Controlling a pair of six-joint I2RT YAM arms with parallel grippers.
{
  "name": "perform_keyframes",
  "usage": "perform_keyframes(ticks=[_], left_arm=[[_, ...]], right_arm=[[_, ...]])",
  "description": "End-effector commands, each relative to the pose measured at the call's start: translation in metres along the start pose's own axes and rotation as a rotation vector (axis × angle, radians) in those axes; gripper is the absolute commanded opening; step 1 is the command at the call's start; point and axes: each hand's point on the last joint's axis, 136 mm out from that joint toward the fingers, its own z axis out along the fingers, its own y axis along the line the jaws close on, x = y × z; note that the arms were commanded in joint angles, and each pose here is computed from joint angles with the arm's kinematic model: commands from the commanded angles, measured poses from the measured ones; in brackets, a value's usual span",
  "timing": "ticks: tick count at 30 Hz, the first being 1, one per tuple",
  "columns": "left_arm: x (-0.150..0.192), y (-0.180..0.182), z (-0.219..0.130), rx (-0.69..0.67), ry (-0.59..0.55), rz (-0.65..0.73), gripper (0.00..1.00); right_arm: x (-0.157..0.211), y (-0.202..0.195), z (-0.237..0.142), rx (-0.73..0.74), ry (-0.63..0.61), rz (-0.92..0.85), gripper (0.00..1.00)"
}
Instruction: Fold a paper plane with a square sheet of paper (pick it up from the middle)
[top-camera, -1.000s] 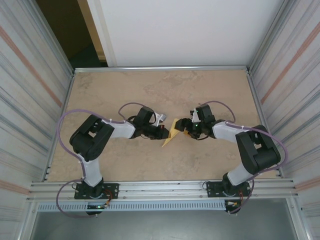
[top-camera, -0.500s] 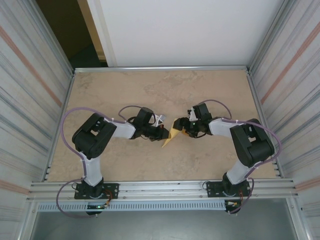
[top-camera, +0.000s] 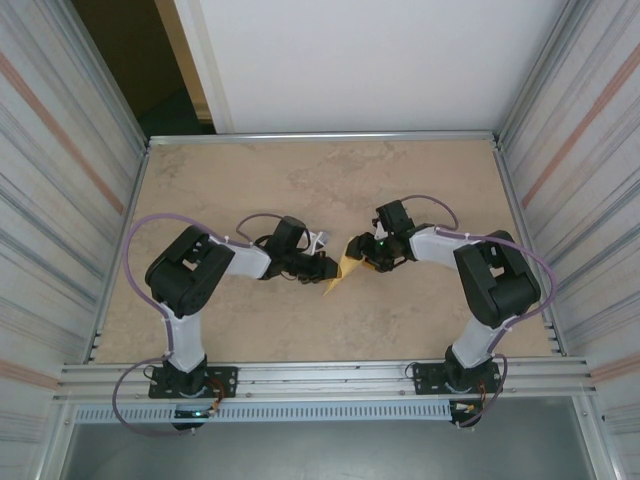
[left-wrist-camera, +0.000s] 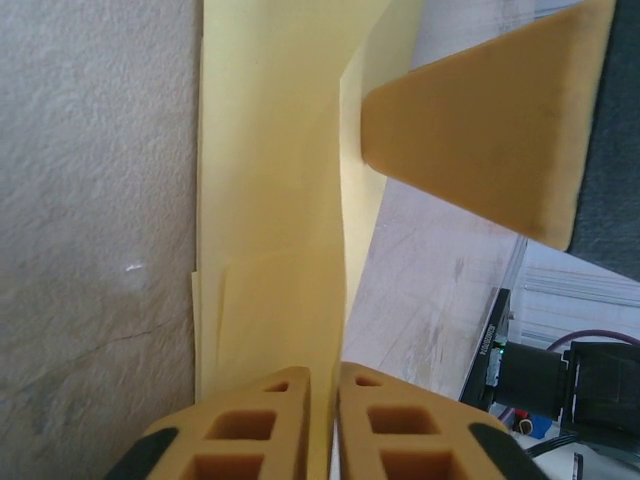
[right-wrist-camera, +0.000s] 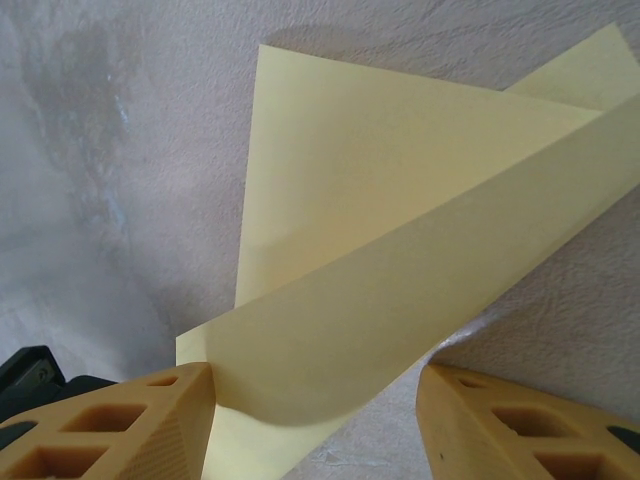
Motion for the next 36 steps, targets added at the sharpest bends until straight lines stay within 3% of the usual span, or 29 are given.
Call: perform_keyframes(ticks=[1, 10, 20, 25, 31, 36], left_arm=[[0.003, 0.003, -0.007, -0.019, -0.005, 0.003, 0.21], [0.002, -0.002, -0.032, -0.115, -0.071, 0.072, 0.35], [0.014, 0.010, -0.018, -0.232, 0.007, 0.110, 0.44], [0.017, 0.019, -0.013, -0.277, 0.036, 0.112, 0.39], [0.024, 0.035, -0.009, -0.326, 0.062, 0.084, 0.27], [0.026, 0.041, -0.007, -0.341, 0.071, 0.069, 0.24]], right_arm=[[0.017, -0.037, 0.025, 0.167, 0.036, 0.036, 0.57], [0.019, -0.041, 0.028, 0.216, 0.046, 0.037, 0.57], [0.025, -0.047, 0.034, 0.242, 0.063, 0.066, 0.58], [0.026, -0.051, 0.035, 0.258, 0.067, 0.083, 0.58], [0.028, -0.056, 0.037, 0.272, 0.078, 0.086, 0.57], [0.033, -0.060, 0.040, 0.286, 0.094, 0.081, 0.57]])
